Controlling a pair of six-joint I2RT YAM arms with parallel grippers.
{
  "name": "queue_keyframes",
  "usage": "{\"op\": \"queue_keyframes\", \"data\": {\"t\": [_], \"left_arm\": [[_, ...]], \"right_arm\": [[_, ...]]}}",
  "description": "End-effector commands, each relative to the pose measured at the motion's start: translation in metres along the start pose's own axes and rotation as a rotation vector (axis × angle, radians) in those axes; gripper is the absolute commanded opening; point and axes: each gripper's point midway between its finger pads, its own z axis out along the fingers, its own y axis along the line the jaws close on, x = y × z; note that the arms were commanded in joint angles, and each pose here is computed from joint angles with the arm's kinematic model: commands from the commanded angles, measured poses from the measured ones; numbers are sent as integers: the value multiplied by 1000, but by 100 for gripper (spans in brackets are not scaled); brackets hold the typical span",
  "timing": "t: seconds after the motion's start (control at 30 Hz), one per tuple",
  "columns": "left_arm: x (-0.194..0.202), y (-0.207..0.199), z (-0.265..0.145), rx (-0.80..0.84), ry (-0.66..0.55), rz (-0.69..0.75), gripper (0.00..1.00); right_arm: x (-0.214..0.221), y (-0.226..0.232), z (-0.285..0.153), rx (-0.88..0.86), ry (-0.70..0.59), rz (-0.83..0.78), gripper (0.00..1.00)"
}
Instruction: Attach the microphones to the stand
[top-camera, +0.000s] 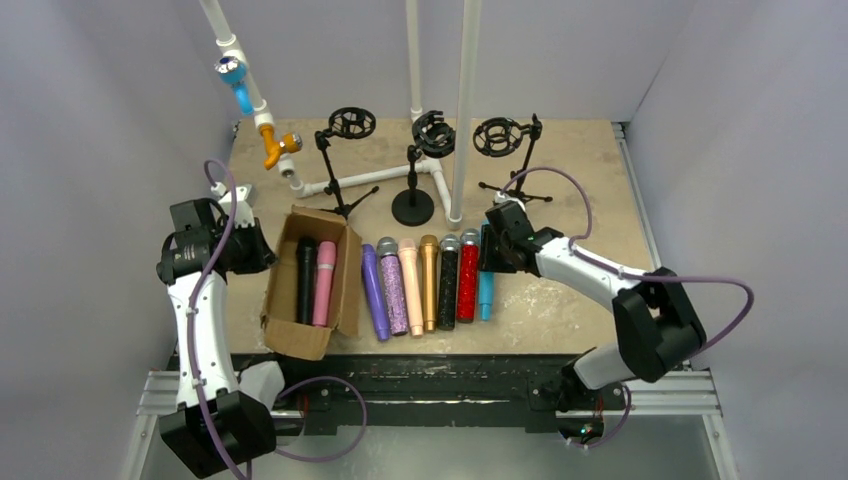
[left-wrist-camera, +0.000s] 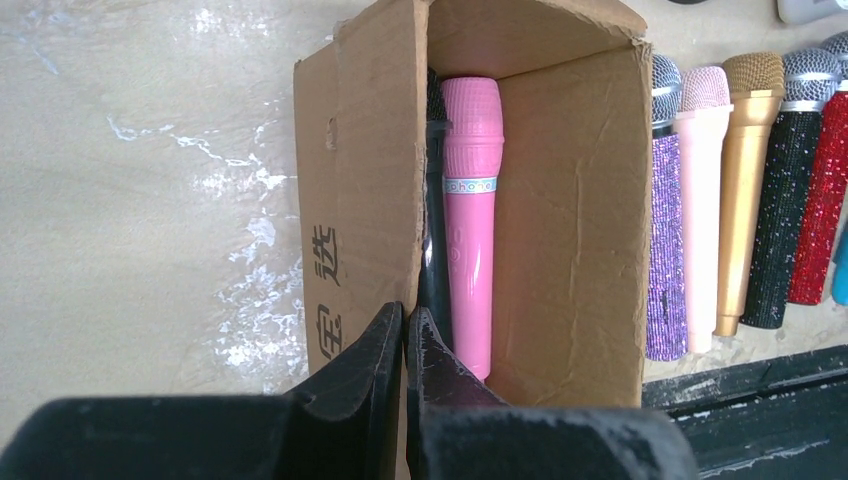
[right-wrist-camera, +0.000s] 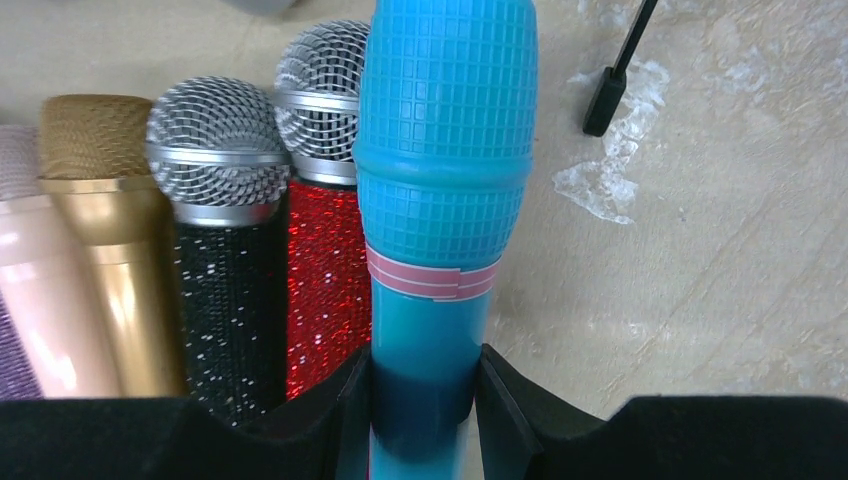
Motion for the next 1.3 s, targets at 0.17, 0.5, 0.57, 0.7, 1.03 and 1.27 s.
{"op": "queue_keyframes", "data": {"t": [0.17, 0.5, 0.57, 0.7, 1.03, 1.27], "left_arm": [[-20, -19, -15, 76, -95, 73, 0], [-29, -21, -19, 70, -148, 78, 0], [-27, -18, -16, 59, -129, 69, 0], [-27, -16, -15, 53, -128, 60, 0], [-32, -25, -15, 103, -159, 54, 0], [-29, -14, -12, 37, -144, 4, 0]], "right_arm": [[-11, -5, 28, 23, -14, -11, 47], [-27, 5, 15, -4, -29, -22, 60], [-39, 8, 2, -11, -64, -18, 60], [-74, 23, -39, -80, -202, 46, 57], [-81, 216, -129, -480, -243, -104, 56], [-43, 359, -135, -689, -124, -272, 57]]}}
